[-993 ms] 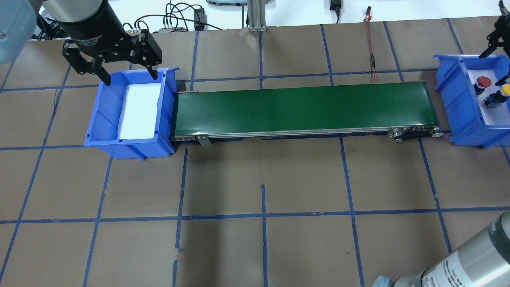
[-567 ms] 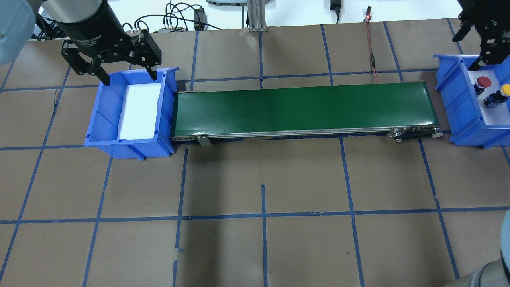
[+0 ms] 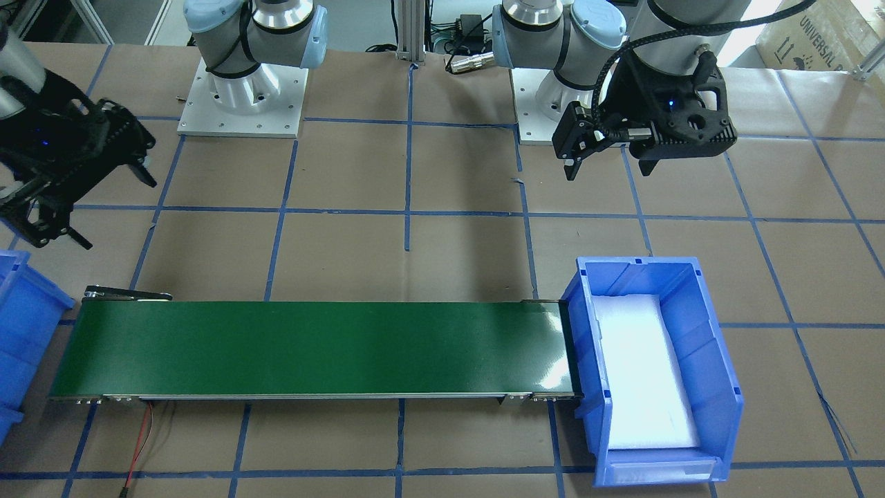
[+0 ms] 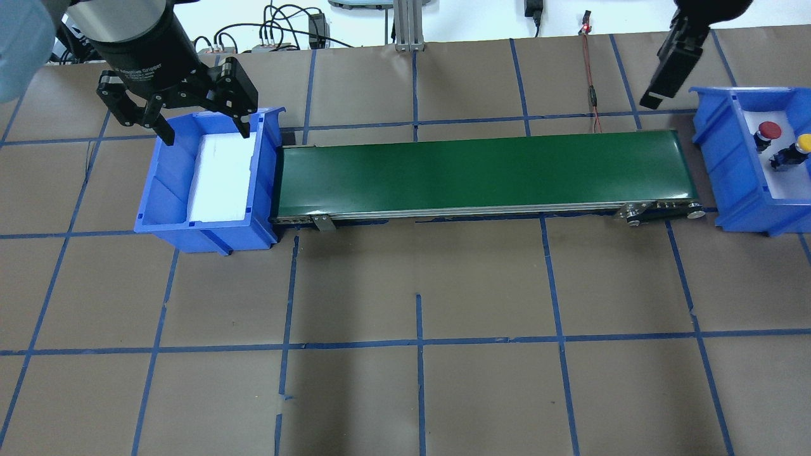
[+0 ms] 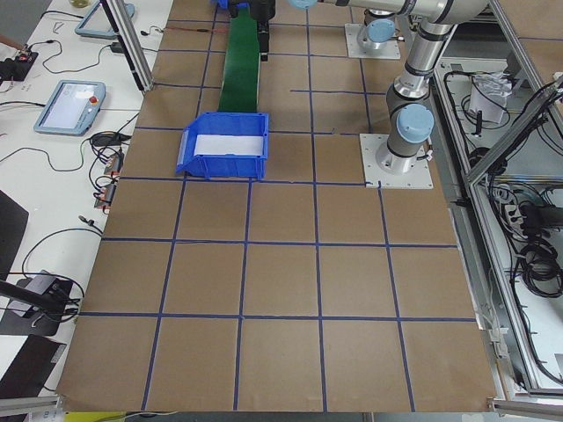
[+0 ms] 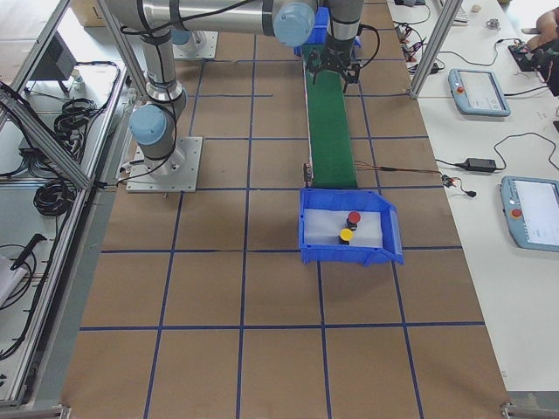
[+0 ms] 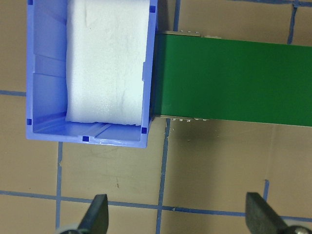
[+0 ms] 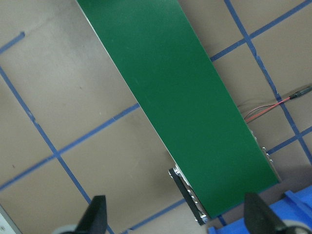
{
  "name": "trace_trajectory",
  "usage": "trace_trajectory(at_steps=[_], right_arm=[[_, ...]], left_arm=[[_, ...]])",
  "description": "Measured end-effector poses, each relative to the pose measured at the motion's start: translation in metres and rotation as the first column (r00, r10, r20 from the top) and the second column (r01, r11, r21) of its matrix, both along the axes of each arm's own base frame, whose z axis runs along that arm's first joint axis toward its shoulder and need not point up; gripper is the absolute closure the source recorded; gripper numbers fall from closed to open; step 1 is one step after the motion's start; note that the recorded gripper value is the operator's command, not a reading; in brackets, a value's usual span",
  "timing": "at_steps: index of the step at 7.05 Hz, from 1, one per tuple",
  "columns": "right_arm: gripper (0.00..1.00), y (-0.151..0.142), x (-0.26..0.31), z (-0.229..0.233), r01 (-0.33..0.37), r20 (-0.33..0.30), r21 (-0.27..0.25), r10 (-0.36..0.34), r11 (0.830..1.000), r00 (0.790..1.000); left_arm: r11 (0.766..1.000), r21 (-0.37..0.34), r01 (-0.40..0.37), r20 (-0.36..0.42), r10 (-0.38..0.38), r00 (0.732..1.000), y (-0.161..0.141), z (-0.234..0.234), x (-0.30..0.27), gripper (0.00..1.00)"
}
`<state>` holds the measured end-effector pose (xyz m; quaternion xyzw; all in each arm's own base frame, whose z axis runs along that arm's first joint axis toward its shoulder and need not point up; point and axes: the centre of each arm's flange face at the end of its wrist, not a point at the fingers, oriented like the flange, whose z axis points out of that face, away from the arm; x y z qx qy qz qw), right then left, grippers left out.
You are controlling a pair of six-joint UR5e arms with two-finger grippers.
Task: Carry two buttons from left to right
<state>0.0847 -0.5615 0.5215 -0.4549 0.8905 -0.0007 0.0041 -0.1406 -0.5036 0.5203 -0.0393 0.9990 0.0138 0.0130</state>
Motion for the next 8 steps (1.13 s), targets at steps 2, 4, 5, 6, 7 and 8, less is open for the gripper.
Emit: trace_trajectory(at_steps=[2,4,5,6,7,8], right_arm=[[0.00,0.011,0.050,0.004,0.311,-0.001,-0.010,-0.311,0.950,0.950],[0.00,0.017,0.071,0.004,0.478,0.000,-0.011,-0.478,0.878,0.878],[0.00,0.019,0.073,0.005,0.567,0.002,-0.013,-0.567,0.824,0.824],[0.00,0.022,0.073,0.009,0.637,0.007,-0.016,-0.637,0.771,0.771],[0.00,0.025,0.074,0.012,0.676,0.014,-0.016,-0.676,0.737,0.737],[0.00,0.026,0.075,0.013,0.692,0.018,-0.015,-0.692,0.722,0.722]], left_arm=[[1.000,0.030,0.001,-0.001,-0.001,1.000,-0.002,-0.005,-0.001,0.00],[1.000,0.022,0.007,-0.004,-0.007,1.000,-0.009,-0.005,0.002,0.00],[1.000,0.015,0.015,-0.008,-0.015,1.000,-0.011,-0.003,0.004,0.00],[1.000,0.010,0.019,-0.008,-0.019,1.000,-0.013,-0.001,0.006,0.00],[1.000,0.005,0.023,-0.006,-0.023,1.000,-0.014,0.001,0.007,0.00],[1.000,0.004,0.028,-0.005,-0.028,1.000,-0.016,0.002,0.007,0.00]])
